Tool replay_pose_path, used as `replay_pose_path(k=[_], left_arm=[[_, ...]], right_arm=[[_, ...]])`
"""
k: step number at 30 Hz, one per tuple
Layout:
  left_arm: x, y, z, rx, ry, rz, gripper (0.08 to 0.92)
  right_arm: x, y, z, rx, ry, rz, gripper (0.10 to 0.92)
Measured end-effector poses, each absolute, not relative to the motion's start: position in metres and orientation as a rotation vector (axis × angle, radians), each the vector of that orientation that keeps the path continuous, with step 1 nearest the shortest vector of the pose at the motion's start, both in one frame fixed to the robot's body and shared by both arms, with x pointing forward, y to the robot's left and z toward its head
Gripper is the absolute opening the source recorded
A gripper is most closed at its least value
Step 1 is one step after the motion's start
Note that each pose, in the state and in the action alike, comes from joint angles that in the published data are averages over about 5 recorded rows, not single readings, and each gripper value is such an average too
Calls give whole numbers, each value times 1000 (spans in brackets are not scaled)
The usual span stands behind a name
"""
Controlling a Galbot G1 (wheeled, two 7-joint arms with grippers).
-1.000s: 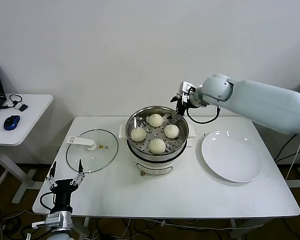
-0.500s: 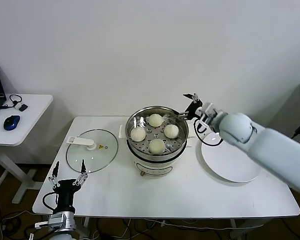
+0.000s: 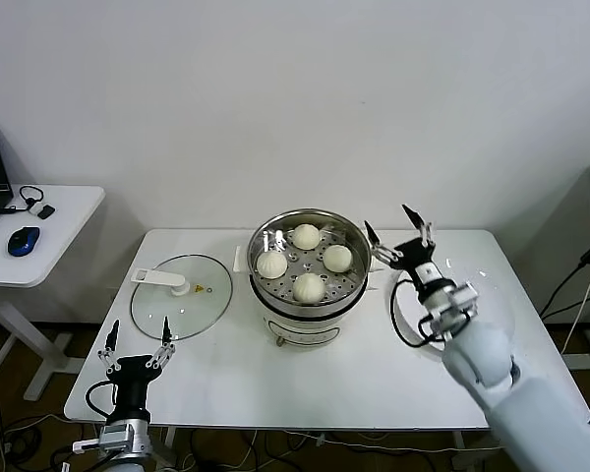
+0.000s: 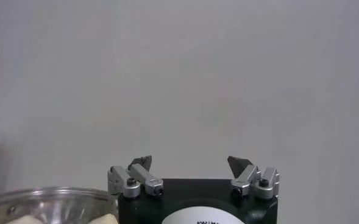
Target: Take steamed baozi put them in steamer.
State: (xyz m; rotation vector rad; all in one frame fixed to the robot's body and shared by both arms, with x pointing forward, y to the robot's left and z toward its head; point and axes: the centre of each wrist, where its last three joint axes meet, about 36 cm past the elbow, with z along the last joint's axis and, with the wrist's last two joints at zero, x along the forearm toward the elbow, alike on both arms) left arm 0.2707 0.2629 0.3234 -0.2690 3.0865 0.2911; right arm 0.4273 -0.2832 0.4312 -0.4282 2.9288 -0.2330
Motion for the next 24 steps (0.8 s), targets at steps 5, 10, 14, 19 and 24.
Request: replay_pose_path(k=[5,10,14,19,24], left_arm=[[267,262,320,-276,3089,302,823],[266,262,320,-283,3086,306,823],[267,261,321,-285,3082,301,823],[267,258,321,-279,3080,295,823],[268,256,323,-275,3075,291,823]], right_arm=[[380,-280,396,-276,2960,-77,823],[335,-277,368,-146,2987,7,823],[305,-273,351,-66,3005,45,823],[277,-267,340,8,3021,63,823],[262,-264,334,60,3024,72,823]])
